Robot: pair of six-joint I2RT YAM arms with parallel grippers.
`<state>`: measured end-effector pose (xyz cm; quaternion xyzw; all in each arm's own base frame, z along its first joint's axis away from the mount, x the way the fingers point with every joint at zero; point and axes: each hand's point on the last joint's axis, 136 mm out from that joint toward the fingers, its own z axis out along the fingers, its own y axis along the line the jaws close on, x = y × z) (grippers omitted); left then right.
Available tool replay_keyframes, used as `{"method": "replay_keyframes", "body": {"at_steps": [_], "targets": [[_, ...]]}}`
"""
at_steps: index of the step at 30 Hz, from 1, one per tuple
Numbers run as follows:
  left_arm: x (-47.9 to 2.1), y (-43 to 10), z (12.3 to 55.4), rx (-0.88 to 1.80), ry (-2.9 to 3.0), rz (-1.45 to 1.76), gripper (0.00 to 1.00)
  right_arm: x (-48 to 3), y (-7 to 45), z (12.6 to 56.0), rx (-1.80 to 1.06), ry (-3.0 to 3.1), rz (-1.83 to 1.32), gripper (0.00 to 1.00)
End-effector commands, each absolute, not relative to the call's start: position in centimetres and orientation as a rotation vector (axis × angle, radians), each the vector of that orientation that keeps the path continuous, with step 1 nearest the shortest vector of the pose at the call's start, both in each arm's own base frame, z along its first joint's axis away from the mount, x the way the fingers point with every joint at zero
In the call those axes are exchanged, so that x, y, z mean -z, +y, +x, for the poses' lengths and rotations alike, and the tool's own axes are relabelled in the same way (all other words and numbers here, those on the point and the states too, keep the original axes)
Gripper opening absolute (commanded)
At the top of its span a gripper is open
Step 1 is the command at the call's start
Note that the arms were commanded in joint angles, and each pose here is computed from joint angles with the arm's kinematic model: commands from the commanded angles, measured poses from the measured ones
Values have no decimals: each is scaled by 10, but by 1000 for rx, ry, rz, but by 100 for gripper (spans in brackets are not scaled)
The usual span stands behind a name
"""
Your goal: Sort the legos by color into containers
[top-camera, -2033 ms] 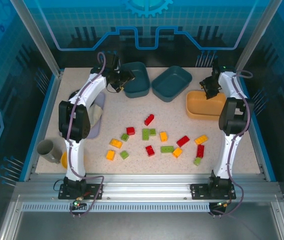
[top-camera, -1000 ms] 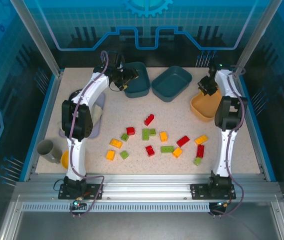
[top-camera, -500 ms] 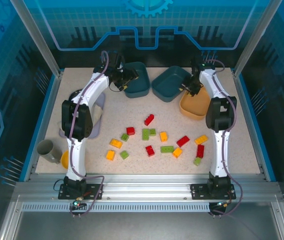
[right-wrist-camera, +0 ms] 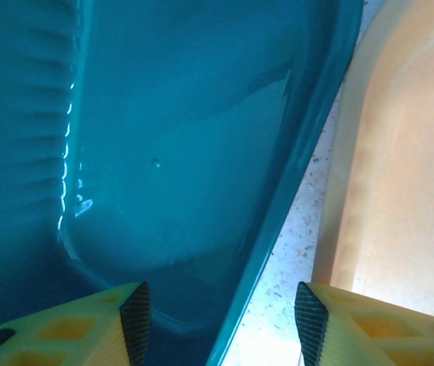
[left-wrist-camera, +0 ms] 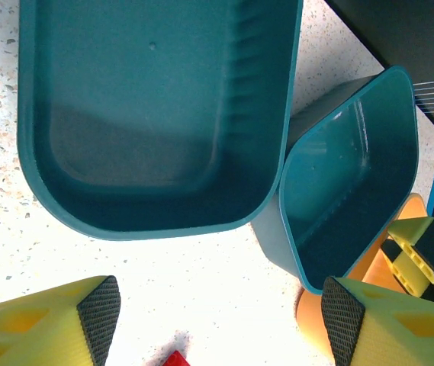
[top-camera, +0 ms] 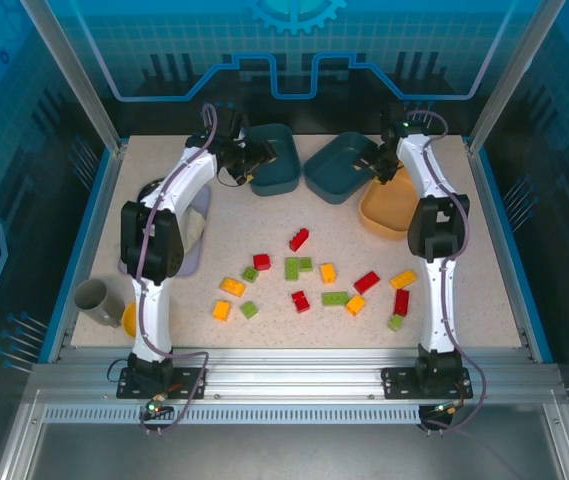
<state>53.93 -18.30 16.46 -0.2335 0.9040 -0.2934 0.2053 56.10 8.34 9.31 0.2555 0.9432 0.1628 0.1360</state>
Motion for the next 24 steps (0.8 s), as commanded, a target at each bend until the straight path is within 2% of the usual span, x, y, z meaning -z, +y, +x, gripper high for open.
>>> {"method": "replay_keyframes", "body": {"at_steps": [1, 9, 15, 19, 24], "targets": [[-180, -186, 544, 842, 2492, -636, 73, -71, 84, 552, -461, 2802, 785, 52], [-170, -189, 579, 841, 2444, -706, 67, -70, 80, 547, -411, 2819, 788, 50], [-170, -197, 590, 879, 2426, -718, 66, -105, 79, 548, -426, 2758, 721, 51], [-168, -197, 590, 869, 2429, -712, 66, -118, 73, 541, -431, 2746, 725, 57], [-162, -199, 592, 873, 2431, -723, 66, -109, 63, 530, -414, 2760, 736, 71]]}}
